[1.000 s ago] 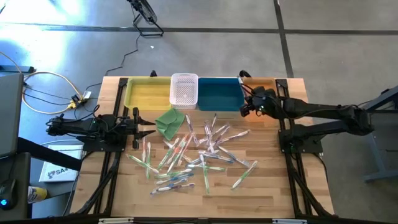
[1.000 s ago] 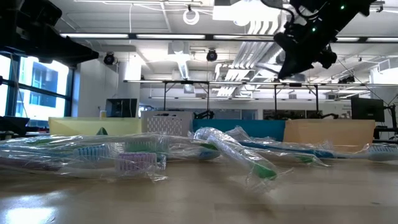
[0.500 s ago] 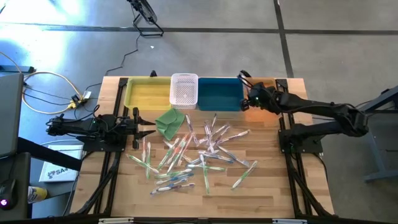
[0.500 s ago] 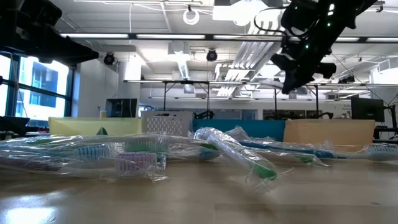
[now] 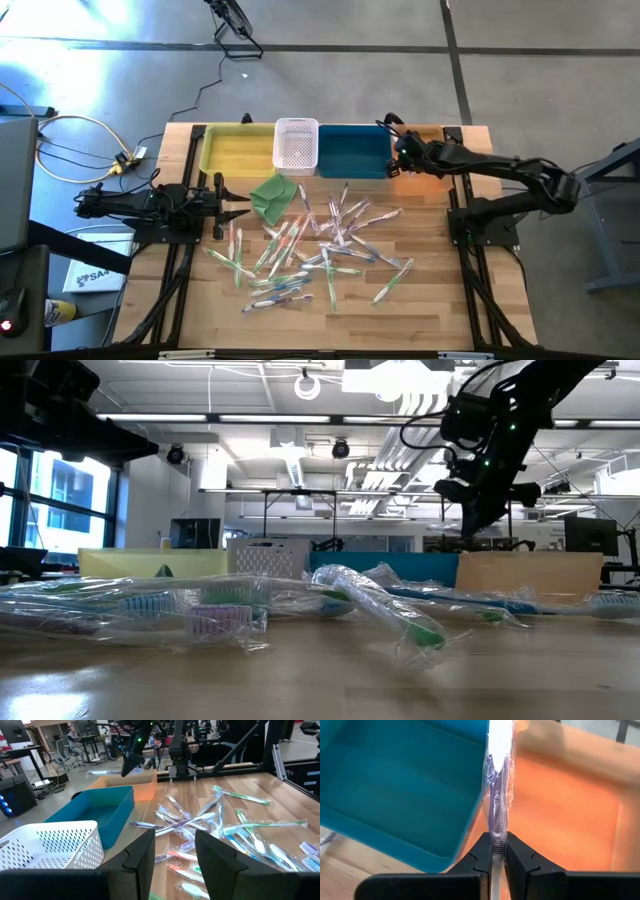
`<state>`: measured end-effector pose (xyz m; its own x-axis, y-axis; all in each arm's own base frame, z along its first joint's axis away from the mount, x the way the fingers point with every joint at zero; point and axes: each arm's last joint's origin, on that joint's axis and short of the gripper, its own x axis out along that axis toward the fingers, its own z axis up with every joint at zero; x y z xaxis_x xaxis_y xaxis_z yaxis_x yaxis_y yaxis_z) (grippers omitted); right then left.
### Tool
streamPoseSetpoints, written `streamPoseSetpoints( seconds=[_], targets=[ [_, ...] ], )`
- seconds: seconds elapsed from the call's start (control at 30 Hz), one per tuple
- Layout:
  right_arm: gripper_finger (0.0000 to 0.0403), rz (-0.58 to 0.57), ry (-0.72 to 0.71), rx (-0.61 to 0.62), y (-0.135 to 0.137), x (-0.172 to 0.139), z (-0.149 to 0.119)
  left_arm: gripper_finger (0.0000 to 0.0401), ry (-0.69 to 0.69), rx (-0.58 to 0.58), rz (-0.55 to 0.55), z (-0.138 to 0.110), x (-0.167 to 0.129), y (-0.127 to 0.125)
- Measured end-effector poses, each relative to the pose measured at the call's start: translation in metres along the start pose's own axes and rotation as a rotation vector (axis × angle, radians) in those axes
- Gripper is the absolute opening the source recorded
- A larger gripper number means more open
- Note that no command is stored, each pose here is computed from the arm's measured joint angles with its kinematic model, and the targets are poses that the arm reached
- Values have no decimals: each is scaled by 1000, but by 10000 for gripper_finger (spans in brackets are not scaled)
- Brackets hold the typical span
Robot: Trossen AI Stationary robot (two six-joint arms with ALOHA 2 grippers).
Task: Pick & Place Toothbrushes
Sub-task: Put the violet toothbrush into the orange bin
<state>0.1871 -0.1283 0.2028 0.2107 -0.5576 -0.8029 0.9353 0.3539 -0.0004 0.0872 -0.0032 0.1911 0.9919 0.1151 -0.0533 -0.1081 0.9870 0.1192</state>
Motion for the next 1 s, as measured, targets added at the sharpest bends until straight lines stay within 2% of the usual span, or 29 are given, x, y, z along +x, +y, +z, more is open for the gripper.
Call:
streamPoseSetpoints(
  seconds=[0.5,1.0],
  targets=[
    [19,-149,192,14,-16,25,-10,136,0,0,5,0,0,0],
    [20,-217,255,-12,-15,46,-16,136,1,0,4,0,0,0]
  ],
)
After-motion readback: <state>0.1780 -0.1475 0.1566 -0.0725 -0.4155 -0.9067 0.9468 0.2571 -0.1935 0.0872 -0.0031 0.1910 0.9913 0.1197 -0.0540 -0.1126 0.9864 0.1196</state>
